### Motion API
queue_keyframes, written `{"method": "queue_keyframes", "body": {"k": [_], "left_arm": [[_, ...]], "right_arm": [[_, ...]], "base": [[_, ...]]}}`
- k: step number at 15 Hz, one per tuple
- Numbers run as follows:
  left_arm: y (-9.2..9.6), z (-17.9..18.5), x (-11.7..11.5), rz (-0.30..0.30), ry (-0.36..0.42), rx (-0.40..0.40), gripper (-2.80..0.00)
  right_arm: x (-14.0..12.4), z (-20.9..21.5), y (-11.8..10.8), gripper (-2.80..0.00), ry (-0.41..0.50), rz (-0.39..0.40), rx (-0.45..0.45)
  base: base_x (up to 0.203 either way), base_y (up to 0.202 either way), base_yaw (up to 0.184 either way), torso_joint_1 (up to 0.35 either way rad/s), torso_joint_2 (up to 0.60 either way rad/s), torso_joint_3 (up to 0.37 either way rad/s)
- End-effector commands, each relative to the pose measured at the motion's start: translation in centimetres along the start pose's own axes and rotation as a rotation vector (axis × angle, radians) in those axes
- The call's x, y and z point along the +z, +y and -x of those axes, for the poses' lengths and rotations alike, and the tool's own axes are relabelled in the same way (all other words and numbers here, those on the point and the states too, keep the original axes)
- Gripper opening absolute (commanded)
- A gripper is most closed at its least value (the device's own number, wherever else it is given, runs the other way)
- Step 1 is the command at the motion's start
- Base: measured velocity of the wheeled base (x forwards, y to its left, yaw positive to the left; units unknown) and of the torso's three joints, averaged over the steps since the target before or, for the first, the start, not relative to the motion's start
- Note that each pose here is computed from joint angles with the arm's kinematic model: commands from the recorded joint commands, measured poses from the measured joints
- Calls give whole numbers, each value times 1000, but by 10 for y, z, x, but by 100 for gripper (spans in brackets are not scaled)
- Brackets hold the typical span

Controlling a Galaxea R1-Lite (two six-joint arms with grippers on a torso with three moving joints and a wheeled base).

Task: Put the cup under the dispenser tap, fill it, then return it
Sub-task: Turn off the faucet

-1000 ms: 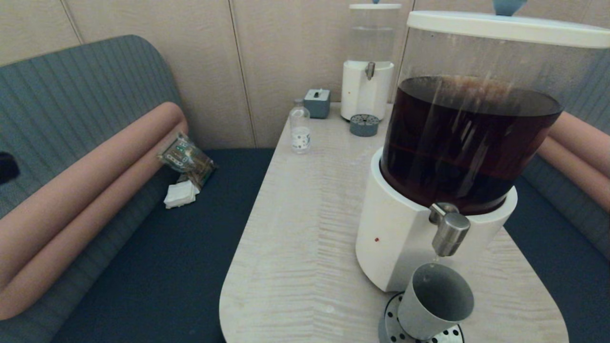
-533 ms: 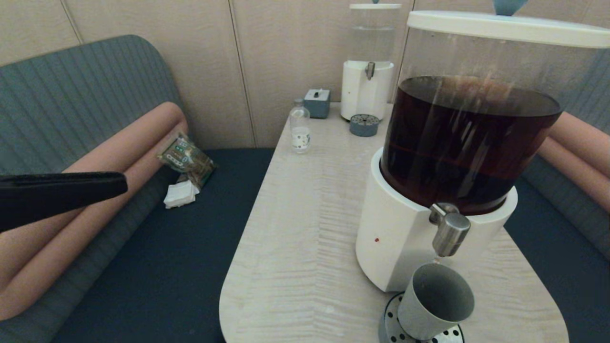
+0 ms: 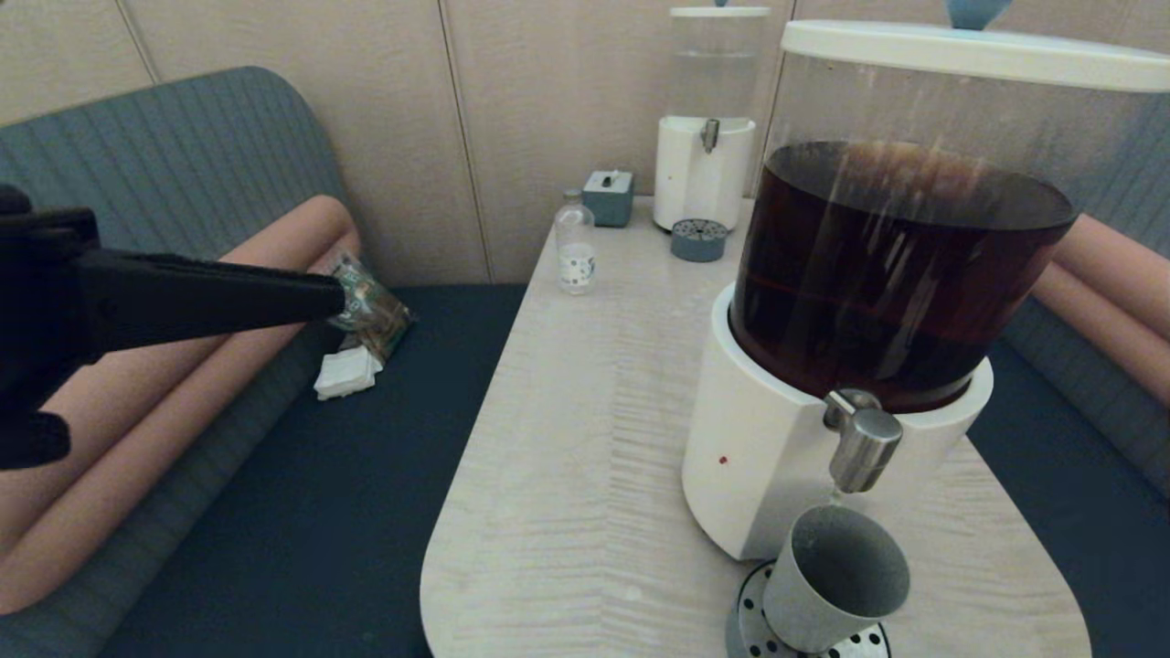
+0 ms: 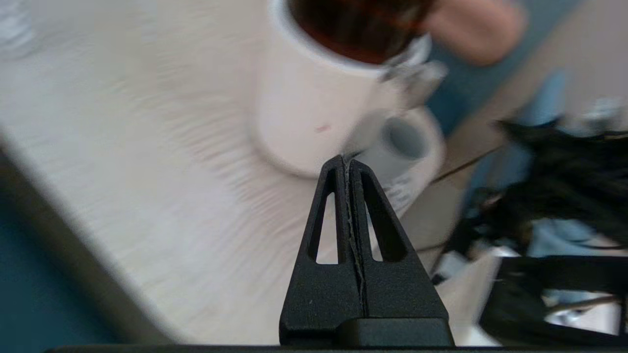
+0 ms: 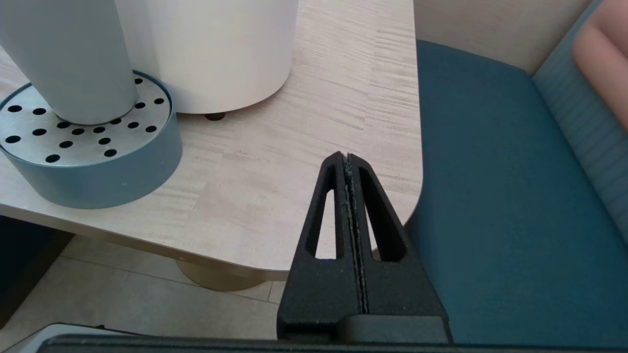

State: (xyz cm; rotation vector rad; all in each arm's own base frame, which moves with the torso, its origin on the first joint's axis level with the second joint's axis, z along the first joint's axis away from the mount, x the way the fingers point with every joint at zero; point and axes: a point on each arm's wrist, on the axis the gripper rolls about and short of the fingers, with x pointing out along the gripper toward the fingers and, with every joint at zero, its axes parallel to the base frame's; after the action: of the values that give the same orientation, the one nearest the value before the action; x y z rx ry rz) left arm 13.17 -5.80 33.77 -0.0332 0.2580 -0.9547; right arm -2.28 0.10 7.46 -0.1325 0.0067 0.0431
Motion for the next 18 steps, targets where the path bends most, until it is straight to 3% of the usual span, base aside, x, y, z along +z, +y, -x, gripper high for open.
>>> {"method": "queue_keyframes", "body": {"k": [1, 3, 5, 7, 9, 11, 15, 18], "left_arm": [[-1, -15, 3, 14, 138, -16, -280], [-12, -28, 2, -50, 228, -62, -280], [-15, -52, -1, -119, 298, -35, -280], [-13, -75, -3, -193, 315, -46, -280], [-7, -100, -6, -320, 330, -64, -280], [-8, -128, -10, -390, 335, -84, -280], [-17, -182, -20, -454, 282, -112, -280], [-27, -201, -27, -475, 290, -115, -280]], "right_arm": [[-3, 0, 0, -280, 6, 2, 1], [-3, 0, 0, -280, 6, 0, 1], [-3, -1, 0, -280, 7, 2, 1], [-3, 0, 0, -280, 6, 0, 1], [-3, 0, 0, -280, 6, 0, 1], [-3, -1, 0, -280, 7, 0, 1], [-3, 0, 0, -280, 6, 2, 1], [-3, 0, 0, -280, 6, 0, 1]], "base": [[0, 0, 0, 0, 0, 0], [0, 0, 0, 0, 0, 0], [0, 0, 0, 0, 0, 0], [0, 0, 0, 0, 0, 0], [0, 0, 0, 0, 0, 0], [0, 0, 0, 0, 0, 0], [0, 0, 0, 0, 0, 0], [0, 0, 0, 0, 0, 0]]}}
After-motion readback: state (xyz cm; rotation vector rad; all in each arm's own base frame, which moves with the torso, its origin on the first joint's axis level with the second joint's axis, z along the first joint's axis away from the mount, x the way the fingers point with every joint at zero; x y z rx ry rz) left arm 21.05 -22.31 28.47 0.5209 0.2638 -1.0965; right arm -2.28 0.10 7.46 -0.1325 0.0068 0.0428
